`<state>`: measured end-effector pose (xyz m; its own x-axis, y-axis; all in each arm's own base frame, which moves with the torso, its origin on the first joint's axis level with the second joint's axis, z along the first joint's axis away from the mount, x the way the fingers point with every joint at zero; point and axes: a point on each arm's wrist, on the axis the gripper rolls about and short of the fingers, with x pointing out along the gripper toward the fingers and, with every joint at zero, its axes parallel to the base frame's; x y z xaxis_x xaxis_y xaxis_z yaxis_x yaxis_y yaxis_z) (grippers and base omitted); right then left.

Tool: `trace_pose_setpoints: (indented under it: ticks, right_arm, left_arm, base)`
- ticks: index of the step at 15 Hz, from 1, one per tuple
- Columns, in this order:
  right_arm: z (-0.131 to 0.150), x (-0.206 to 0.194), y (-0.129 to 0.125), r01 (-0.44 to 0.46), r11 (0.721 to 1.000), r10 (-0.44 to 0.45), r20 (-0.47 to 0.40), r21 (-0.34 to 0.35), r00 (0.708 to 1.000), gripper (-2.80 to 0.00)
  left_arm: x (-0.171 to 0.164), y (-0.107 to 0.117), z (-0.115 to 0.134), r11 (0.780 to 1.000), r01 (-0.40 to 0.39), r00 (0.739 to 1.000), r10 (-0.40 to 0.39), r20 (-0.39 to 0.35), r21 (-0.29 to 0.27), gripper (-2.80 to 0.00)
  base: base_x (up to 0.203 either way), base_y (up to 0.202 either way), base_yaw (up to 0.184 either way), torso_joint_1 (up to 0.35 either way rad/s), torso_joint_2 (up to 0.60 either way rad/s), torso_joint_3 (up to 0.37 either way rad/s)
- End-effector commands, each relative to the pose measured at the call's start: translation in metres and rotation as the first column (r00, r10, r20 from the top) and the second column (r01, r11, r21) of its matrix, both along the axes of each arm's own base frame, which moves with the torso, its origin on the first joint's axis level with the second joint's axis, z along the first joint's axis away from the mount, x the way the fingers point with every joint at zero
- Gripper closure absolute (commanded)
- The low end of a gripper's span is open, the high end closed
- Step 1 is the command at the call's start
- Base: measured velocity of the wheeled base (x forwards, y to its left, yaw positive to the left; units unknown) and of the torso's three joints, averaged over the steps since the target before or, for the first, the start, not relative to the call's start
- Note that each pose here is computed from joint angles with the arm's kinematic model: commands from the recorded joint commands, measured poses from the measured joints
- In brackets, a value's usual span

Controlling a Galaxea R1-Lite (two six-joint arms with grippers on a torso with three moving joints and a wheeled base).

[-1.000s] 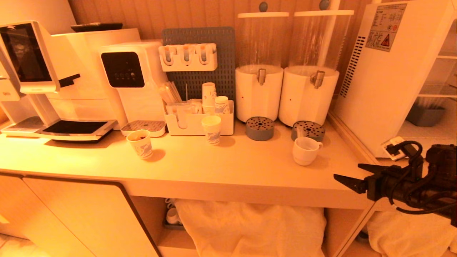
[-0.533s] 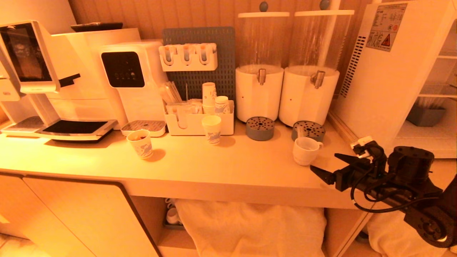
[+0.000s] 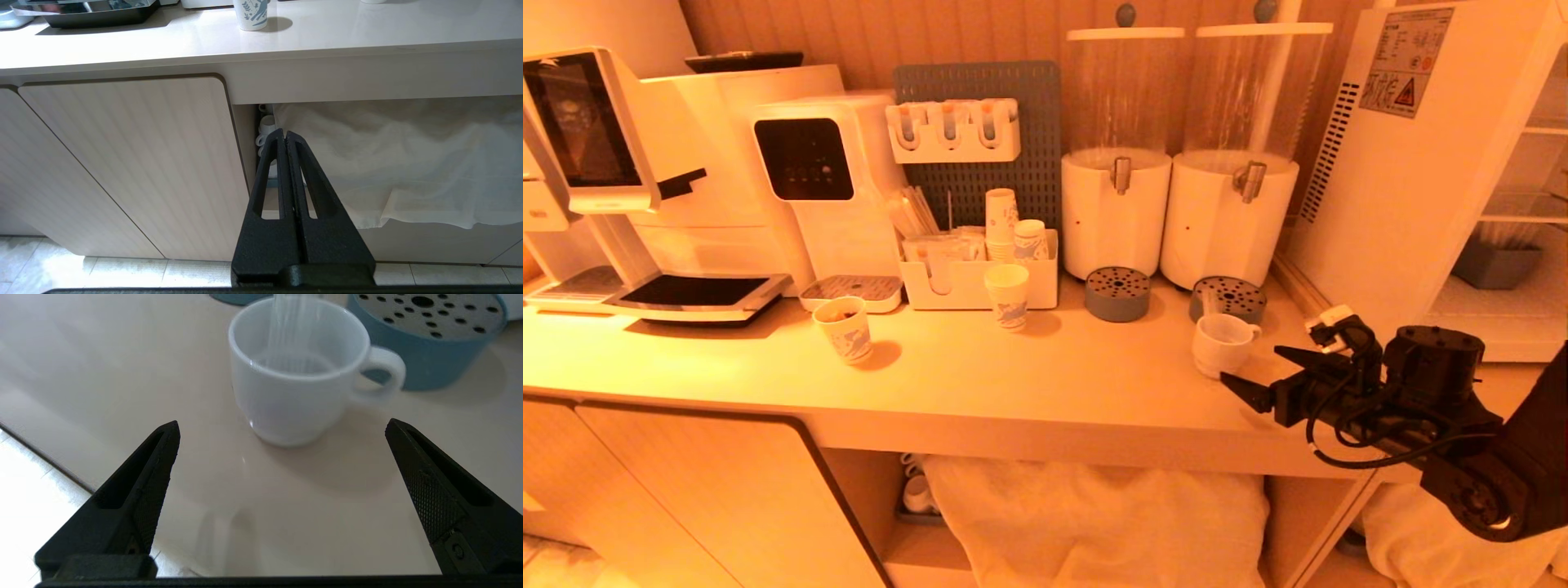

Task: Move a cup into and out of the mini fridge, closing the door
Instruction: Put the ceramic cup in the freezer

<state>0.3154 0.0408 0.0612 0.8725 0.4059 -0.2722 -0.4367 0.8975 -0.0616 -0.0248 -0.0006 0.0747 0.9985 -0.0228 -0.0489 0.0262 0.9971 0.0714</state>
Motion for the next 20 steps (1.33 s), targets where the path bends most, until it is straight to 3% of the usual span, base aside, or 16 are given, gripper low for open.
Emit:
trace_pose_setpoints:
  ticks: [1, 20]
  right_arm:
    - [-0.002, 0.006, 0.001, -0.003, 1.000, 0.003, 0.008, 0.000, 1.000, -2.80]
    - [-0.017, 0.058, 0.009, -0.007, 1.000, 0.007, 0.004, -0.001, 1.000, -2.80]
  left_arm:
    - [0.000, 0.000, 0.000, 1.000, -0.001, 1.000, 0.001, 0.000, 0.001, 0.00]
    - [0.000, 0.000, 0.000, 1.000, -0.006, 1.000, 0.006, 0.006, -0.003, 0.00]
  base:
    - [0.000, 0.000, 0.000, 0.000, 0.00, 0.000]
    - [0.000, 0.000, 0.000, 0.000, 0.00, 0.000]
